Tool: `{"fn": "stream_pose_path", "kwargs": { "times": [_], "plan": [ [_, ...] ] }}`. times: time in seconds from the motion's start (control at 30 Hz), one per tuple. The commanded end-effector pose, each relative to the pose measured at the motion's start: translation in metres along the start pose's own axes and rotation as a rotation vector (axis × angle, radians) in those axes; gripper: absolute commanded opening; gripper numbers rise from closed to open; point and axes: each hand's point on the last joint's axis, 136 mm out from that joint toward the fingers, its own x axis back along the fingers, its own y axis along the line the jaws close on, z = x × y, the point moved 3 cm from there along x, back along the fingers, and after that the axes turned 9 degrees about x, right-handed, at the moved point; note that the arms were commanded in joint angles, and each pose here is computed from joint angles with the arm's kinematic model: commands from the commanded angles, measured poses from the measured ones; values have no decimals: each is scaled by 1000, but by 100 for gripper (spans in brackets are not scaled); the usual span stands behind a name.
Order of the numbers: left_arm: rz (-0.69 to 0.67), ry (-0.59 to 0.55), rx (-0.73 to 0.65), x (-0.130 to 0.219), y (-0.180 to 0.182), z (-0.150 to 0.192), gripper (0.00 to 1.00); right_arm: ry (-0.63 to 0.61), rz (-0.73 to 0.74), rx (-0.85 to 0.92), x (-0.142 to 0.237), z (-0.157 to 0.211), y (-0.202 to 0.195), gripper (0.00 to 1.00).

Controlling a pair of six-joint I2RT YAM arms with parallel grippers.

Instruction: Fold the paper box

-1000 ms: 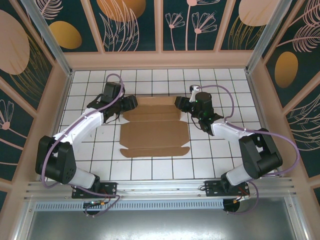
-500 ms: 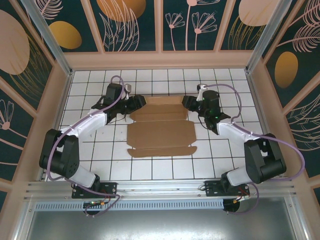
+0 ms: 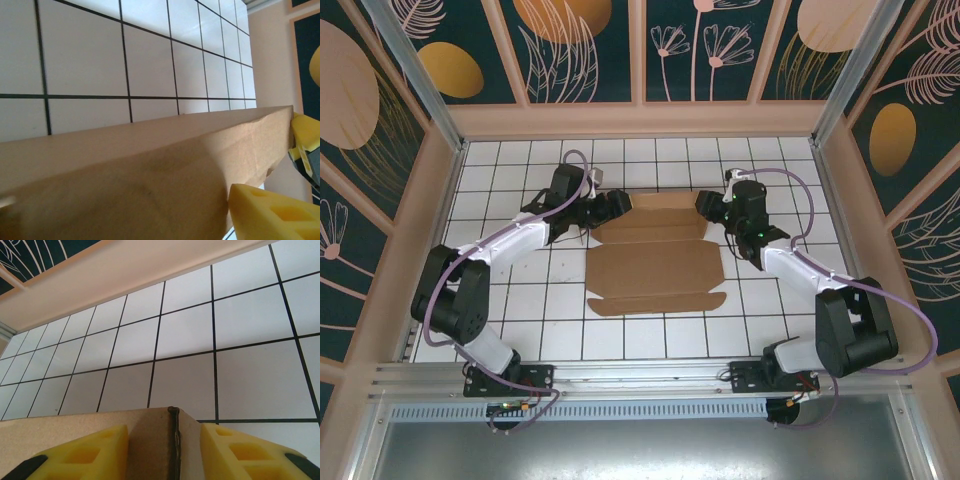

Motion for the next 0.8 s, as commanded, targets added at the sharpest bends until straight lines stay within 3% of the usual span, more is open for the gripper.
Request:
{"fn": "stream_pose_path", "kwargs": {
  "times": [0.0,0.23,0.43,0.57,0.67,0.77],
  "plan": [
    [-13,-72,-115,38,-14,-1,73,47,60,-3,4,15,-11,42],
    [-58,-75,-215,76,-12,18,74,50,71,9,4,19,-9,42],
    [-195,-356,-240,127,3,-6,65,61,60,12,2,26,-6,42],
    [-398,-508,-250,145,39,-22,61,71,57,30,0,29,-1,42],
    [-511,-569,-272,154,67,-25,65,77,60,34,-1,31,0,42],
    [-515,-567,-296,153,85,-17,63,78,65,31,0,33,-2,42]
  ]
}}
